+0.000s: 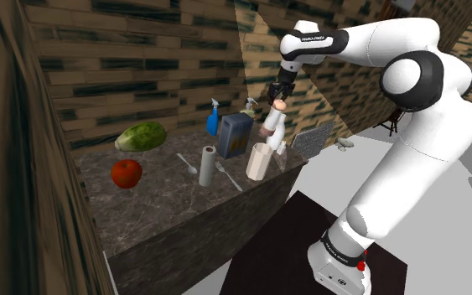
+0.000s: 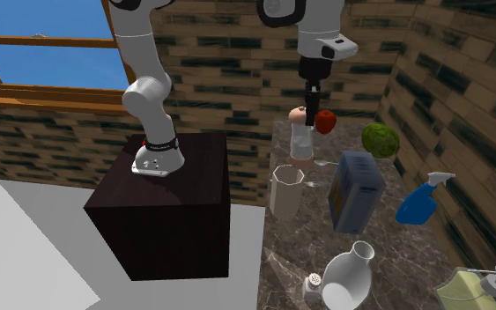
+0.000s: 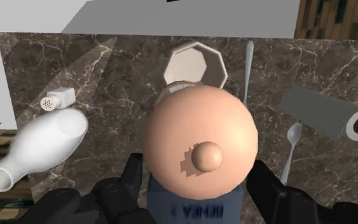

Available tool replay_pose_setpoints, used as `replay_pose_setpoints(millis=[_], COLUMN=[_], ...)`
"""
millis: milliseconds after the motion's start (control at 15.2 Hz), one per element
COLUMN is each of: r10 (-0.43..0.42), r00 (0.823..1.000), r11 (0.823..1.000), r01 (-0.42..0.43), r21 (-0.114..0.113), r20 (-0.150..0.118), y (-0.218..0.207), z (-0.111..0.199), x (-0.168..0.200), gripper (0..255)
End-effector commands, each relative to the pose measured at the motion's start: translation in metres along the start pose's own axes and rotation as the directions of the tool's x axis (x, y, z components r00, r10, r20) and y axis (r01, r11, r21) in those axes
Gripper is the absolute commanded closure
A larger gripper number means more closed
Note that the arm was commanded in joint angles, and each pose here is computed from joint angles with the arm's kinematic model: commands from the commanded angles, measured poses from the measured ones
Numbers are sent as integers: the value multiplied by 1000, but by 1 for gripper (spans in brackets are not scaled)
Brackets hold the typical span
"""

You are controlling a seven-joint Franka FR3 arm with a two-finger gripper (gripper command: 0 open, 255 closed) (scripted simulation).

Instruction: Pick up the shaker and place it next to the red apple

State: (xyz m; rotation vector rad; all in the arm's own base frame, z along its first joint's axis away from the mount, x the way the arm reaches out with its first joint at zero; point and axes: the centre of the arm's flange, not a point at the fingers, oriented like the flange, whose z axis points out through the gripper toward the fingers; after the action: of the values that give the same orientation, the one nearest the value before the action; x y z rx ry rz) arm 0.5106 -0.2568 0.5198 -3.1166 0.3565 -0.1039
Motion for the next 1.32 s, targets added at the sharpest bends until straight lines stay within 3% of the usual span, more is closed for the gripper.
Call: replay_pose_setpoints(millis=[0,1254], r10=[2,2], r00=[1000,1000], r11=[1000,1000], r01=[-2,-2], r21=[0,0], r20=[-1,-1], y=[-28,-278], z=[1,4], x=[2,19], gripper=[255,255])
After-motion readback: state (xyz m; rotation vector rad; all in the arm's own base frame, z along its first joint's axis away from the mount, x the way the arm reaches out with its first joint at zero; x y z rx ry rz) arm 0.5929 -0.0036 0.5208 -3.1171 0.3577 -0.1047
